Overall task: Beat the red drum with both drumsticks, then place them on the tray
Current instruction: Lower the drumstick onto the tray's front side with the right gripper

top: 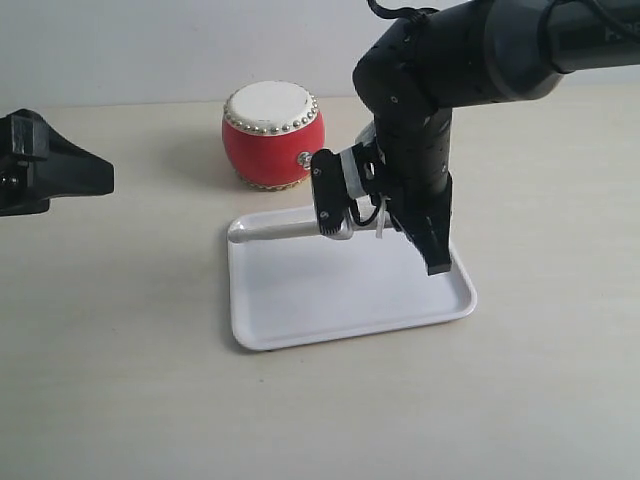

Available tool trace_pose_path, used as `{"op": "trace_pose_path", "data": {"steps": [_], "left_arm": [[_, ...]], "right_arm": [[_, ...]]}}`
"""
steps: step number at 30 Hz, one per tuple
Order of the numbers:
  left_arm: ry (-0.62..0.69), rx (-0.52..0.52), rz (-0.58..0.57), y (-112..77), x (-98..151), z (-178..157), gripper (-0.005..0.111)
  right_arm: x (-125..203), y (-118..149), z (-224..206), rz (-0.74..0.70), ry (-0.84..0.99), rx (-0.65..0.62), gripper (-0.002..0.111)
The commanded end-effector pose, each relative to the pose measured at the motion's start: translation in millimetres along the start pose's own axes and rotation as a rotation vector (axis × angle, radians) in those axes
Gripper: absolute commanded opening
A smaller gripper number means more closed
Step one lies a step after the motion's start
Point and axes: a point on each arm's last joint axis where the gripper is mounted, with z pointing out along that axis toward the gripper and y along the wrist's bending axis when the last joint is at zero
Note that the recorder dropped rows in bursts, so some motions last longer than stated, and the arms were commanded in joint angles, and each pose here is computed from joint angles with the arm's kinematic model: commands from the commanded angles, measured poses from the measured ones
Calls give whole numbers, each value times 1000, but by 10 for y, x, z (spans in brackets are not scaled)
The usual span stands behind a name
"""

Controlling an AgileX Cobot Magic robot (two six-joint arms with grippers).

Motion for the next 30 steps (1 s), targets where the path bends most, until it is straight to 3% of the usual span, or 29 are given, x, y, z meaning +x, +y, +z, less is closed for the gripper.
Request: {"op": "trace_pose_path", "data": {"steps": [1,30], "left_arm": [[5,-3,8,4,14,-12,70],[38,8,9,-5,45,-13,70]], "right_arm": [[-17,-23,-69,7,-31,17,0],[-65,1,123,-4,-11,-23,0]]}}
